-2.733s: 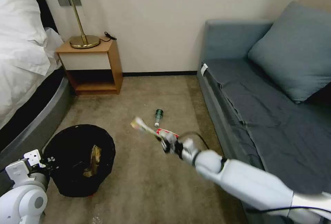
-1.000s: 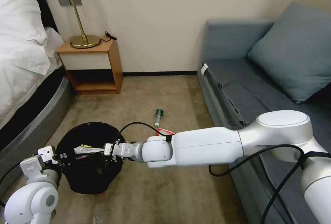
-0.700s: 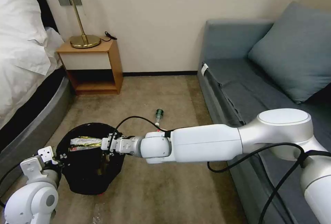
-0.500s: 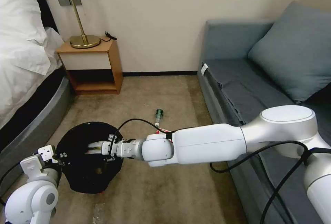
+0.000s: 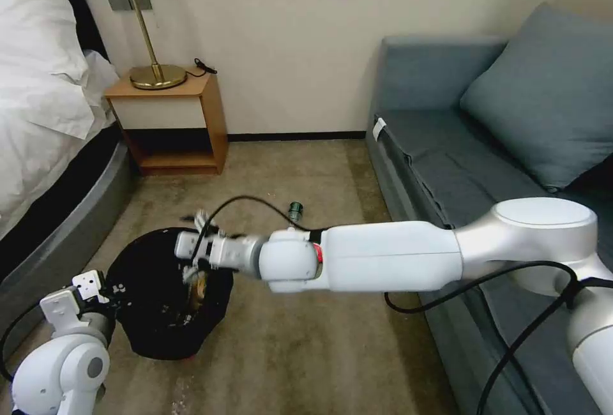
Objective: Pick up the trash bin, then pick up the garbage on the floor and place it into the trash bin.
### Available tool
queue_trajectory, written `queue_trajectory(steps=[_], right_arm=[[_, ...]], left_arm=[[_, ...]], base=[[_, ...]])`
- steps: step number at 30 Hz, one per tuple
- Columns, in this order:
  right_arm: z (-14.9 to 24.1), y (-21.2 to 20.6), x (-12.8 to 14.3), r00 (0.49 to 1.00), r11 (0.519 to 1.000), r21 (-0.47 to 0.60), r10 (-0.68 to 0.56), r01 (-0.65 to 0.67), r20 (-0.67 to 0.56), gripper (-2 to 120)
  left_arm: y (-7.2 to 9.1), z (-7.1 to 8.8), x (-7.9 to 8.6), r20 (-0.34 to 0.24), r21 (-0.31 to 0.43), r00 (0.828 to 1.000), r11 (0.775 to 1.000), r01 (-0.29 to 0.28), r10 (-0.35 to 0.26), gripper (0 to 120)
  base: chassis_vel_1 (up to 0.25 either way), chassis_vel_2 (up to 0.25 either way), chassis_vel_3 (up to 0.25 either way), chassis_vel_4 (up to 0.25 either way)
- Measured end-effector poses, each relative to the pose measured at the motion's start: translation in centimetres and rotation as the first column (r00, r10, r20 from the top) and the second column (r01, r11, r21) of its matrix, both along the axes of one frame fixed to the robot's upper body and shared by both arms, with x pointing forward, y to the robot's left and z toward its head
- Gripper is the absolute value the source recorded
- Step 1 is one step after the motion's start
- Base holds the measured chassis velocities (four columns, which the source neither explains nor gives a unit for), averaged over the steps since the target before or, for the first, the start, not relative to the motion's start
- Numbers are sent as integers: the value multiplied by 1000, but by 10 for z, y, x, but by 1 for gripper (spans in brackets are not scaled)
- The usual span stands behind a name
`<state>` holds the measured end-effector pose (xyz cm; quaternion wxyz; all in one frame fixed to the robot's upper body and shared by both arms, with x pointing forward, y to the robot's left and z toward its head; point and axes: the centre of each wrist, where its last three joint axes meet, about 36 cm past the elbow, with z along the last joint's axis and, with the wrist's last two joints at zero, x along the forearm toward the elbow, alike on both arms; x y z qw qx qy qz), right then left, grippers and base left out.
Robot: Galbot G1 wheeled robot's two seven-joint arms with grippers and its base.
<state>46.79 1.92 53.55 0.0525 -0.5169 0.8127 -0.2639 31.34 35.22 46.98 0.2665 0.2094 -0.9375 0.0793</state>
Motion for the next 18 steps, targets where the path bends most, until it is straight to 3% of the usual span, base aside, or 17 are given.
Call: queue_trajectory(steps=[1,3,5,7,9,10,11,13,14,15,17,18], right_arm=[[5,-13,1,998,995,81,-48,52,-41,100],[13,-23,3,994,986,142,-83,92,-70,100],[33,-63,9,969,918,316,-199,237,-149,100],[38,-75,10,961,896,354,-227,269,-157,100],[49,-118,3,930,797,478,-314,369,-194,100],[48,-129,-6,917,766,503,-335,400,-218,100],[48,-129,-6,917,766,503,-335,400,-218,100],[50,-164,-37,869,652,577,-400,493,-291,100],[51,-175,-49,849,612,591,-423,525,-317,100],[51,-175,-49,849,612,591,-423,525,-317,100],[47,-195,-70,793,533,594,-485,602,-369,100],[36,-210,-90,741,481,579,-547,658,-389,100]], left_arm=[[1,1,0,5,0,1000,1000,-3,3,3],[2,1,-1,10,0,1000,1000,-5,5,3],[4,4,-2,23,3,1000,1000,-15,14,3],[5,5,-3,26,3,999,1000,-19,19,3],[7,5,-4,34,-5,999,999,-34,34,3],[7,5,-4,37,-8,999,999,-39,39,3],[7,5,-4,37,-8,999,999,-39,39,3],[8,3,-5,39,-20,998,998,-51,52,3],[7,2,-5,39,-23,998,998,-53,54,3],[7,2,-5,39,-23,998,998,-53,54,3],[7,1,-5,38,-24,998,998,-55,56,3],[7,0,-5,38,-24,998,998,-57,58,3]], base=[[0,0,0,0],[0,0,0,0],[0,0,0,0],[0,0,0,0],[0,0,0,0],[0,0,0,0],[0,0,0,0],[0,0,0,0],[0,0,0,0],[0,0,0,0],[0,0,0,0],[0,0,0,0]])
